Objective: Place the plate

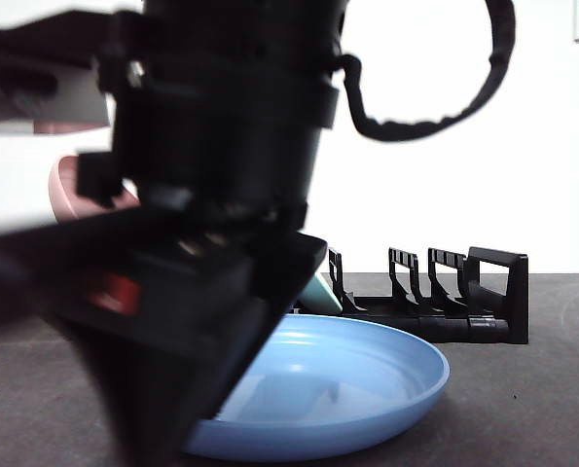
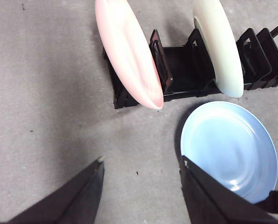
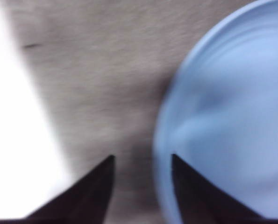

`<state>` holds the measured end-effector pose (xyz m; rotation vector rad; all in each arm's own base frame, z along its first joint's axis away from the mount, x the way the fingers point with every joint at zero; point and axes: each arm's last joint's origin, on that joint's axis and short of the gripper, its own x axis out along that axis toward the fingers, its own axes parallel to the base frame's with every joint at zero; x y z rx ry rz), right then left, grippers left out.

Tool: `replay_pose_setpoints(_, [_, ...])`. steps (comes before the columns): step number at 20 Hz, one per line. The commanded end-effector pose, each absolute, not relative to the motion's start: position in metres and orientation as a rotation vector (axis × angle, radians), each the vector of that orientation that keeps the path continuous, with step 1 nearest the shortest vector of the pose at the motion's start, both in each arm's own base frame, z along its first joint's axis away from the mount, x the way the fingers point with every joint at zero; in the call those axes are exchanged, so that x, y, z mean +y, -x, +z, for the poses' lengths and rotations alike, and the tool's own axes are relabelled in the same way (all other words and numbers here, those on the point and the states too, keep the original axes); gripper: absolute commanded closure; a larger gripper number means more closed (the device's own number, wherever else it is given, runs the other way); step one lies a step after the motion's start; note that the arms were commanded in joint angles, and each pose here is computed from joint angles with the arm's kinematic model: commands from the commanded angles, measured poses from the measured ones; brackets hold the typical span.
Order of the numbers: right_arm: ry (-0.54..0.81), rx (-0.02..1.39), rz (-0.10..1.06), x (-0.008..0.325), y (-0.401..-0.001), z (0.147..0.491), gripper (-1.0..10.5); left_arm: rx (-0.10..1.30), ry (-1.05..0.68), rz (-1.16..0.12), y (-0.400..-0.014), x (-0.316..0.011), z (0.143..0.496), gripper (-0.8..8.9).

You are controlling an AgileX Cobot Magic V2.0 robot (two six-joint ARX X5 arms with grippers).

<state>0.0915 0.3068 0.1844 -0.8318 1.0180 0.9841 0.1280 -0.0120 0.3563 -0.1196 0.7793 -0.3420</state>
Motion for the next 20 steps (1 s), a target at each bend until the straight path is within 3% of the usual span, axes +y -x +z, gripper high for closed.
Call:
replay_pose_setpoints(1, [0.708, 0.95, 1.047, 0.312, -0.088, 0.22, 6.7, 0.753, 0.116, -0.35, -0.129, -0.012, 0.363, 5.63])
replay_pose_setpoints(5, [0.487, 0.834, 1.027, 0.279, -0.093, 0.286, 6.7, 0.753, 0.117, -0.35, -0.129, -0.012, 0.363, 5.63])
replay_pose_setpoints(10, [0.259, 0.789, 0.821, 0.191, -0.117, 0.342, 6.7, 0.743, 0.243, -0.301, -0.134, -0.012, 0.365, 5.64])
replay_pose_setpoints(15, [0.16, 0.787, 0.603, 0.119, -0.119, 0.363, 6.7, 0.732, 0.253, -0.269, -0.167, -0.017, 0.376, 5.64])
replay_pose_setpoints(20, [0.169, 0.801, 0.551, 0.103, -0.117, 0.364, 6.7, 0.816, 0.158, -0.188, -0.228, -0.037, 0.383, 5.63])
